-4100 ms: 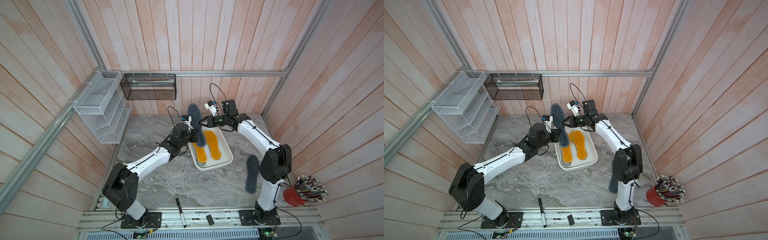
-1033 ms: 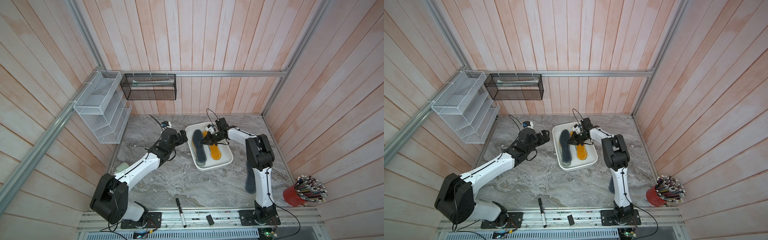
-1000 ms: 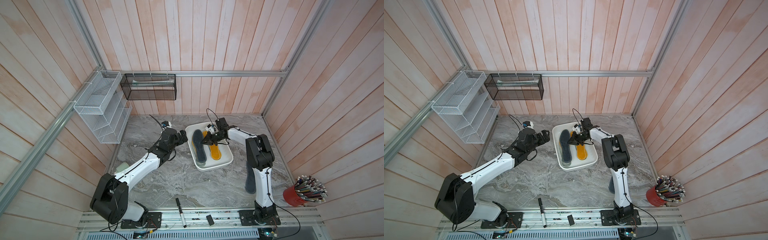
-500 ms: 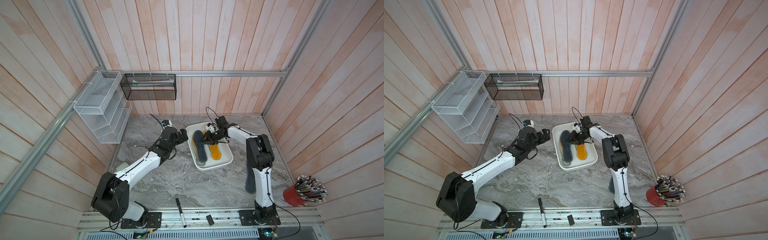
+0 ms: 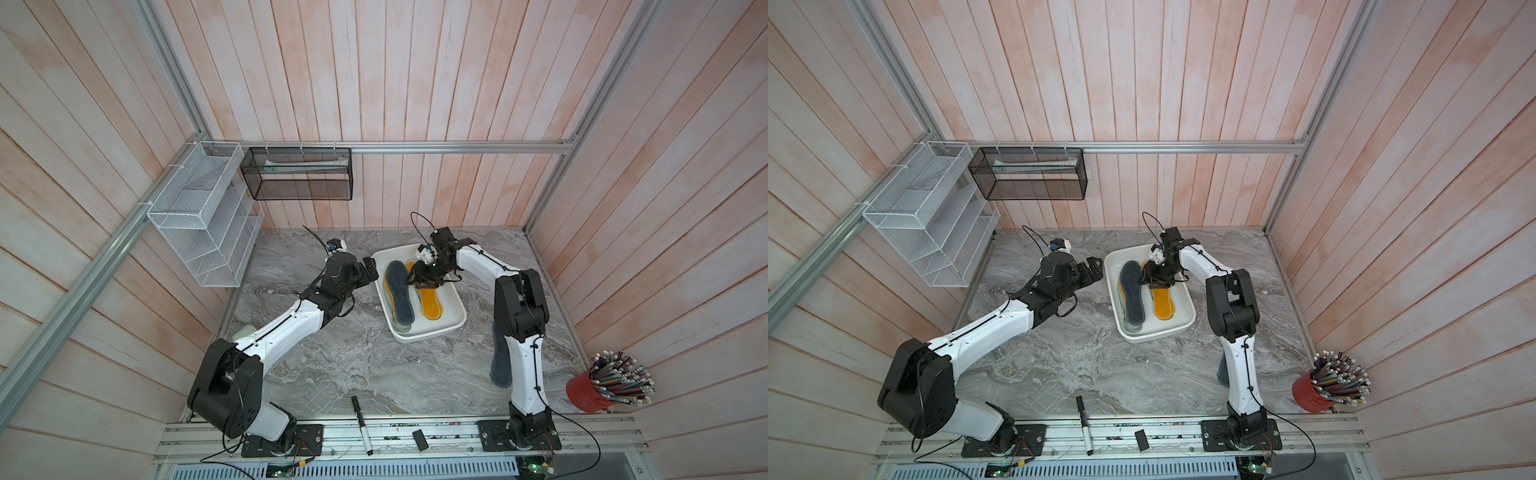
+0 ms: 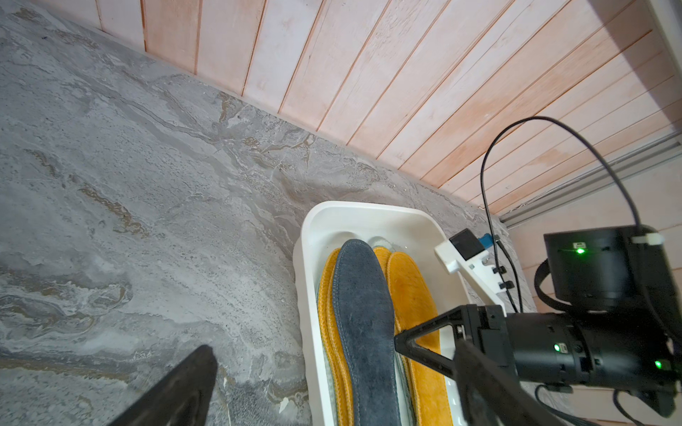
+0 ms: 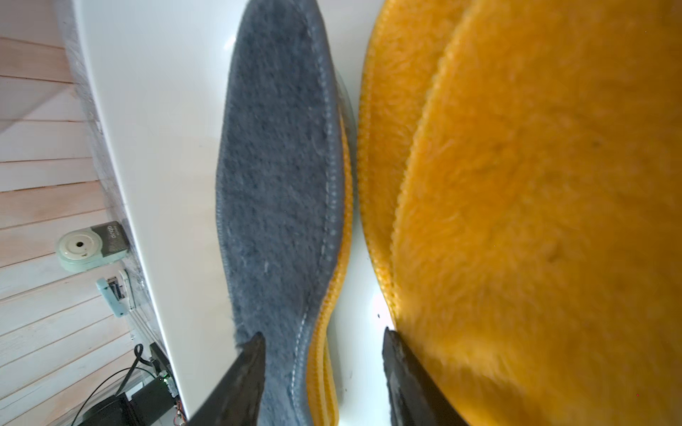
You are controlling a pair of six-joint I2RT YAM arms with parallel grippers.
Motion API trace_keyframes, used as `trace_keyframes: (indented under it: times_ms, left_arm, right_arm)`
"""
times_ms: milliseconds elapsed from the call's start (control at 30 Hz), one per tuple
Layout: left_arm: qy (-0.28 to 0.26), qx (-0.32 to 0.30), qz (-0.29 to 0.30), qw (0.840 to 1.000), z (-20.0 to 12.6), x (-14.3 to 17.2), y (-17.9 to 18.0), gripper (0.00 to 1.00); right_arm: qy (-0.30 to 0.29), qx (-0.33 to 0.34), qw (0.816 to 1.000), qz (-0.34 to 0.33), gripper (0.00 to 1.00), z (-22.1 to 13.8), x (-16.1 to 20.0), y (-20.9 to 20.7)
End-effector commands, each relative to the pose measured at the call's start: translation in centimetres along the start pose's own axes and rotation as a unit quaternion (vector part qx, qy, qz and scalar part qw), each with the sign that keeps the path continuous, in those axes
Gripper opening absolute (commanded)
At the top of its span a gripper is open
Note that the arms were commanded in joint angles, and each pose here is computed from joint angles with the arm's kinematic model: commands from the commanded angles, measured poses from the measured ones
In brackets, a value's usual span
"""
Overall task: Put the insoles into the storage box
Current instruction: Place the insole in the storage box.
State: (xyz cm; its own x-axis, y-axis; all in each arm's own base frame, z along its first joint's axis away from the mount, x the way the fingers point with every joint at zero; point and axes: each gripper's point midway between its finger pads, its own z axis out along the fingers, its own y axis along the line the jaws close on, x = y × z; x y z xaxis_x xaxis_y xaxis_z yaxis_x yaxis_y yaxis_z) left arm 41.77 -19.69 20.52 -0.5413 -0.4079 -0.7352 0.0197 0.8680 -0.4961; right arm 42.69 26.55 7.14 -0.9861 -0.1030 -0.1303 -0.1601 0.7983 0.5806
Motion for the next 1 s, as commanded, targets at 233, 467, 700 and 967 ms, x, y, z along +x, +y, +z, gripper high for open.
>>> trace_keyframes:
  times_ms: [233, 467, 700, 967]
  left_arm:
    - [0.005, 0.015, -0.013, 1.000, 1.5, -0.8, -0.7, 1.00]
    - [0.008, 0.025, -0.006, 1.000, 2.3, -1.6, -1.3, 1.00]
    - [0.013, 0.033, -0.007, 0.999, 2.6, -1.6, -1.3, 1.00]
    - [0.022, 0.038, -0.009, 0.999, 2.9, -1.3, -1.3, 1.00]
  right_arm:
    - [-0.131, 0.038, 0.986, -0.091, 0.57, -12.6, -1.9, 3.6]
    - [-0.223, 0.082, 0.966, 0.101, 0.61, -20.1, 0.5, -5.1]
    - [-0.209, 0.152, 0.926, 0.276, 0.70, -22.0, 8.3, -15.5]
    - [-0.102, 0.217, 0.909, 0.339, 0.78, -19.1, 16.1, -19.3]
